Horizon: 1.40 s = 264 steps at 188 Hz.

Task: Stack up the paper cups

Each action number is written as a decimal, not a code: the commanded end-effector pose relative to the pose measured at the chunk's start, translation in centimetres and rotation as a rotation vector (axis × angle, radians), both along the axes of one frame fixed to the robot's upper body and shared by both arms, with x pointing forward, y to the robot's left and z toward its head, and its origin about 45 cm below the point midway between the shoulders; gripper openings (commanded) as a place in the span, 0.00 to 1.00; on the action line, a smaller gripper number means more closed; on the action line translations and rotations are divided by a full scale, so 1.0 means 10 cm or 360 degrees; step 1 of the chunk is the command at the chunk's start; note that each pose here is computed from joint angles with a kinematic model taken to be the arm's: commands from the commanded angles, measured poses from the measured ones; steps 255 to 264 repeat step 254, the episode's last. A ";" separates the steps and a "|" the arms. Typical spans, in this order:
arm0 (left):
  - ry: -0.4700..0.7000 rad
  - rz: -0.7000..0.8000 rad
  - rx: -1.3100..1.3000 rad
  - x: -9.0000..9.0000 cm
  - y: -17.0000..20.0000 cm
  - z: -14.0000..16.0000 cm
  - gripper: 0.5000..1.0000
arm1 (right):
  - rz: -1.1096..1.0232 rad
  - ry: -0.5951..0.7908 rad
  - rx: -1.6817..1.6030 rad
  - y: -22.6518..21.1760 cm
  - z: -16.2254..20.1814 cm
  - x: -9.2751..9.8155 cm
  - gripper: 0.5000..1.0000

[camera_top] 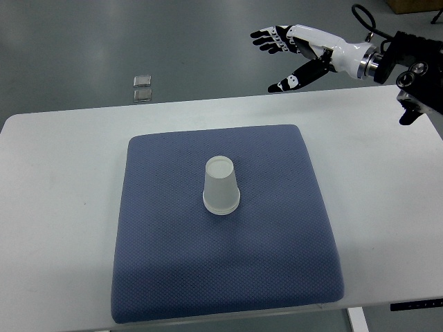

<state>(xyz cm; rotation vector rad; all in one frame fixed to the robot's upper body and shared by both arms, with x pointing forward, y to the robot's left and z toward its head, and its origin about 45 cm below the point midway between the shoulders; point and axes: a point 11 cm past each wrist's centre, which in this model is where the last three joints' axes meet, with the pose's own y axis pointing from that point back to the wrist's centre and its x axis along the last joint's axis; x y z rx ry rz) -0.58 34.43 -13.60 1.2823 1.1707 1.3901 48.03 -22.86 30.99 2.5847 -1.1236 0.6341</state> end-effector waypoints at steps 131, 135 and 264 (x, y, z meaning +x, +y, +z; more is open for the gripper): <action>0.0000 0.0000 0.0000 0.00 0.00 0.00 1.00 | -0.0778 0.0681 0.1482 -0.46 -0.91 -0.05 0.82; 0.0000 0.0000 0.0000 0.00 0.00 0.00 1.00 | -0.0787 0.0696 0.1520 -0.45 -0.93 -0.06 0.82; 0.0000 0.0000 0.0000 0.00 0.00 0.00 1.00 | -0.0919 0.0677 0.1626 -0.53 -1.12 -0.10 0.82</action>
